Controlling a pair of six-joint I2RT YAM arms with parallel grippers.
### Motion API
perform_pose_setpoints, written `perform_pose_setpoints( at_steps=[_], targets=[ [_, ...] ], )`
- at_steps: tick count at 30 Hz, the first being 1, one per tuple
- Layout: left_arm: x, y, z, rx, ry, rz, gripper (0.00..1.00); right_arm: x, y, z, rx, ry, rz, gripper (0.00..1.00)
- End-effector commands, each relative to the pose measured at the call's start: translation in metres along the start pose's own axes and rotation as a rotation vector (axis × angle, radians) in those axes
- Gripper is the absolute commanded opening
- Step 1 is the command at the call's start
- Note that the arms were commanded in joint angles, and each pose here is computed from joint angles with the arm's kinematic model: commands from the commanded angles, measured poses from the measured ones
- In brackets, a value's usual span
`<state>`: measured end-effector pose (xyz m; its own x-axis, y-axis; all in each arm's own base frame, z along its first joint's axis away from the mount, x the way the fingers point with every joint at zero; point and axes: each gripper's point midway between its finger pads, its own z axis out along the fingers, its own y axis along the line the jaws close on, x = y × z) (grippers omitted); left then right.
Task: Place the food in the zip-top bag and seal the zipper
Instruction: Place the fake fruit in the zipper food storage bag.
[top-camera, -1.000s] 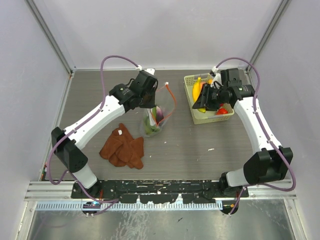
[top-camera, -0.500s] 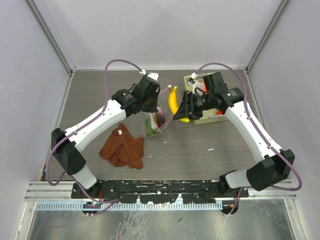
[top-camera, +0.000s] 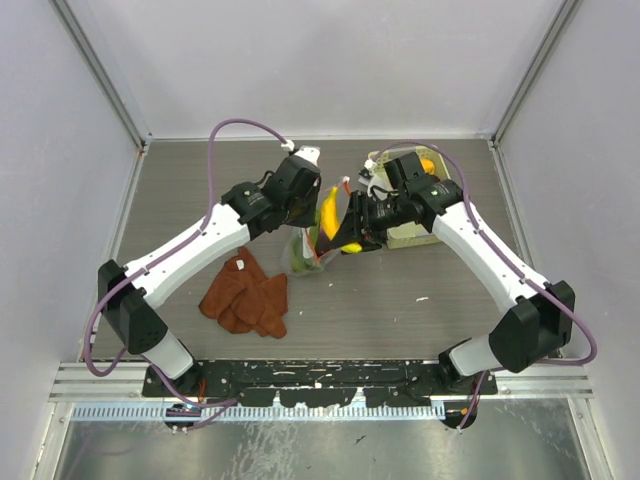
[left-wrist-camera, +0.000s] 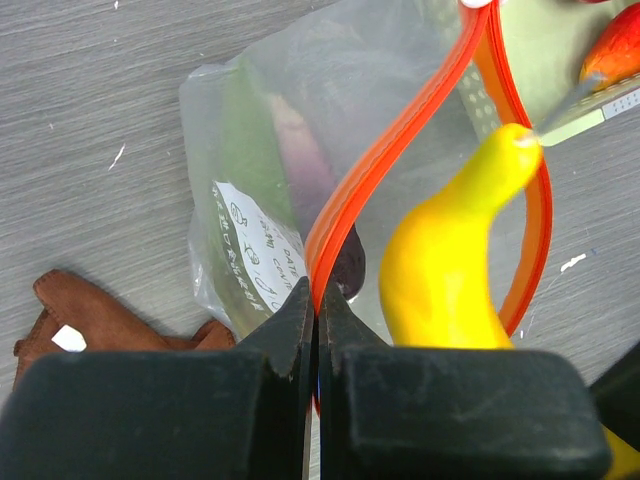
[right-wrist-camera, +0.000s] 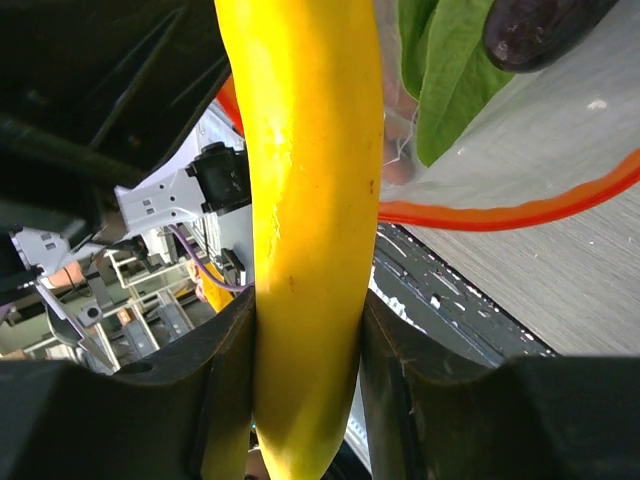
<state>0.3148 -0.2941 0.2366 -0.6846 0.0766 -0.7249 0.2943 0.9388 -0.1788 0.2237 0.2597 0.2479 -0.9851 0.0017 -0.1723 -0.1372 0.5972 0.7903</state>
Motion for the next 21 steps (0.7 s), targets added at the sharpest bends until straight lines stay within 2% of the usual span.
perform_pose_setpoints(
  at_steps=[1,6,14,21],
  targets=[
    [-0.026,-0.008,-0.018,0.031,-0.118,0.002,0.0,-0.001,0.002,0.008,-0.029,0.017,0.053,0.19],
    [-0.026,-0.012,-0.018,0.038,-0.123,0.007,0.0,0.001,-0.006,0.016,-0.014,0.037,0.108,0.19],
    [-0.018,-0.031,-0.018,0.086,-0.107,0.038,0.0,-0.022,-0.011,0.027,0.008,-0.022,0.13,0.19],
    [-0.009,-0.038,-0.02,0.105,-0.089,0.051,0.0,-0.05,-0.001,0.039,-0.041,-0.077,0.148,0.2]
  ],
)
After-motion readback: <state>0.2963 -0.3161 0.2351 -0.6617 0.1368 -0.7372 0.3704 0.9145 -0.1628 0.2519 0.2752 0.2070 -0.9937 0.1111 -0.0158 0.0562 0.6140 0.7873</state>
